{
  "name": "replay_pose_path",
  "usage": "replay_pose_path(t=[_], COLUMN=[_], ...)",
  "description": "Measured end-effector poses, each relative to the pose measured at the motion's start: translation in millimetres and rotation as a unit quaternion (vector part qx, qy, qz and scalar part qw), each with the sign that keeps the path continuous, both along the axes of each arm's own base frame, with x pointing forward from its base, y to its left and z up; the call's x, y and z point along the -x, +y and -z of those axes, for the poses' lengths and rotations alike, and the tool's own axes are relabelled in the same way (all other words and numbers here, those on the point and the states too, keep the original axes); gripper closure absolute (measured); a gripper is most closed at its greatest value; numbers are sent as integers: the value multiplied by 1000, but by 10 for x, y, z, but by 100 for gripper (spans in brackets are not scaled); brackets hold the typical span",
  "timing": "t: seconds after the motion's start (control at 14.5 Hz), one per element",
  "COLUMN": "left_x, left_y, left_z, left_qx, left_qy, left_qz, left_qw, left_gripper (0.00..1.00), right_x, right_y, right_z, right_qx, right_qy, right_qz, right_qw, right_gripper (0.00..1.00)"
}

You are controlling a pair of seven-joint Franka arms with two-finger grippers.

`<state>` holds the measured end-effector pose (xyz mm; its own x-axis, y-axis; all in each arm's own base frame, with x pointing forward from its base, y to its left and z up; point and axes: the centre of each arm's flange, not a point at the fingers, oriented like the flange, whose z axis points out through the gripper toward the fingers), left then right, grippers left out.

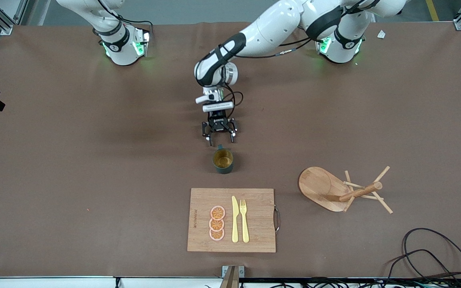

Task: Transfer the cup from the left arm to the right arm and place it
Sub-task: 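Release the mug and raise the left gripper while the right gripper approaches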

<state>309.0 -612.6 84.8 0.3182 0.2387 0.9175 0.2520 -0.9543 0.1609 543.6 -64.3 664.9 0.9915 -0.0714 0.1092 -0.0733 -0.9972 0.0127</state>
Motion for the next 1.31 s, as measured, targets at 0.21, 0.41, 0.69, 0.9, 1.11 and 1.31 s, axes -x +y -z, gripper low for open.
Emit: replay_pose_path(t=[0.21, 0.41, 0.69, 0.9, 1.11, 1.31], left_x=[272, 338, 148, -393, -1063, -1669], left_y=[-320, -498, -470, -93, 589, 1341], left_z=[-655, -1337, -2298, -3276, -4136, -4619], left_qx=[49, 84, 115, 158, 184, 195], left_qy=[61, 127, 207, 268, 319, 357], left_qz=[-51, -93, -141, -175, -183, -182], left_qw=[996, 984, 961, 934, 911, 895], left_gripper=[0, 0, 0, 0, 0, 0], right_x=[2, 8, -63, -211, -408, -544], right_y=[-9, -11, 9, 124, 543, 1262], right_z=[1, 25, 213, 526, 866, 1164], right_qx=[0, 0, -2, -4, -5, -3], right_qy=[0, 6, 28, 56, 77, 86], right_qz=[1, 1, -1, -2, 21, 53], right_qw=[1000, 1000, 1000, 998, 997, 995], right_gripper=[0, 0, 0, 0, 0, 0])
